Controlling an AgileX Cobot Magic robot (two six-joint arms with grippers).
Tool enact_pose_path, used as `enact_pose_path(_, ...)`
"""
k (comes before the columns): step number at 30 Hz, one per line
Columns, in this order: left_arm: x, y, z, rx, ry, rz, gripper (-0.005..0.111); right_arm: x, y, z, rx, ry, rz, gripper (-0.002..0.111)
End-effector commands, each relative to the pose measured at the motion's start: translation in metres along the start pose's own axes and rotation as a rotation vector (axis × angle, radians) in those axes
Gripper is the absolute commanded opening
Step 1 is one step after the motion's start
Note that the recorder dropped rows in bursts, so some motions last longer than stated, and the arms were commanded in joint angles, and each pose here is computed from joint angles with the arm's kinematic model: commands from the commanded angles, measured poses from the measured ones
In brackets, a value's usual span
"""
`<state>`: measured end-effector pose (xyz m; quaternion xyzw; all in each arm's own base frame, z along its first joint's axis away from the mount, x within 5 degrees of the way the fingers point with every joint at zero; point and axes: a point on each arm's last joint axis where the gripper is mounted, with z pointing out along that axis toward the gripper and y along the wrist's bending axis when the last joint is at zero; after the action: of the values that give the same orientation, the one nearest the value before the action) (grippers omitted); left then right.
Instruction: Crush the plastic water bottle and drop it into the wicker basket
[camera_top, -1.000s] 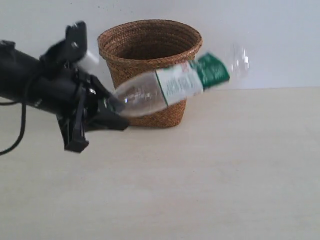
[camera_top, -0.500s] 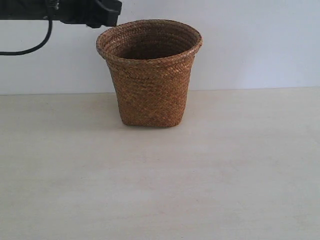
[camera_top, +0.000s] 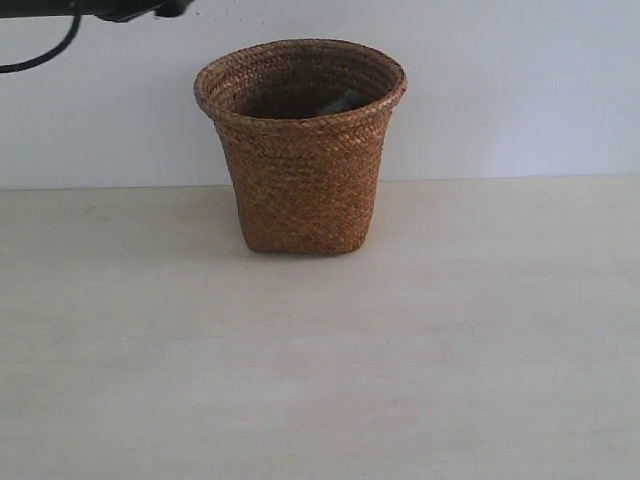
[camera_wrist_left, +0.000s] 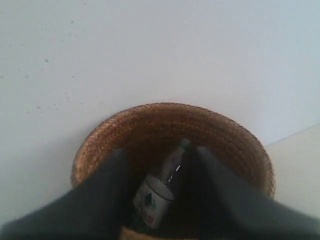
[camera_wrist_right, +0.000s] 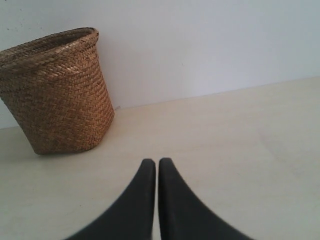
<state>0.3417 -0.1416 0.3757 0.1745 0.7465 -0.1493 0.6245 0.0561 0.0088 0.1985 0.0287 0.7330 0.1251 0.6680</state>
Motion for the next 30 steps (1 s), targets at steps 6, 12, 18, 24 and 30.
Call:
enact_pose_path(6,0.022,0.033,-0.07,-0.117,0.014,-0.161,0.004,-0.001,0.0,-0.001,-0.002,-0.01,-0.002,0.0)
enact_pose_path(12,0.044,0.043,-0.12,-0.209,0.001,-0.228,0.004,-0.001,0.0,-0.001,-0.002,-0.01,-0.002,0.0)
enact_pose_path(18,0.062,0.032,-0.174,-0.236,-0.076,-0.321,0.004,-0.001,0.0,-0.001,-0.002,-0.01,-0.002,0.0)
enact_pose_path(24,0.076,0.011,-0.22,-0.19,-0.166,-0.299,0.004,-0.001,0.0,-0.001,-0.002,-0.01,-0.002,0.0)
enact_pose_path(30,0.08,-0.003,-0.258,-0.173,-0.295,-0.263,0.004,-0.001,0.0,-0.001,-0.002,-0.01,-0.002,0.0)
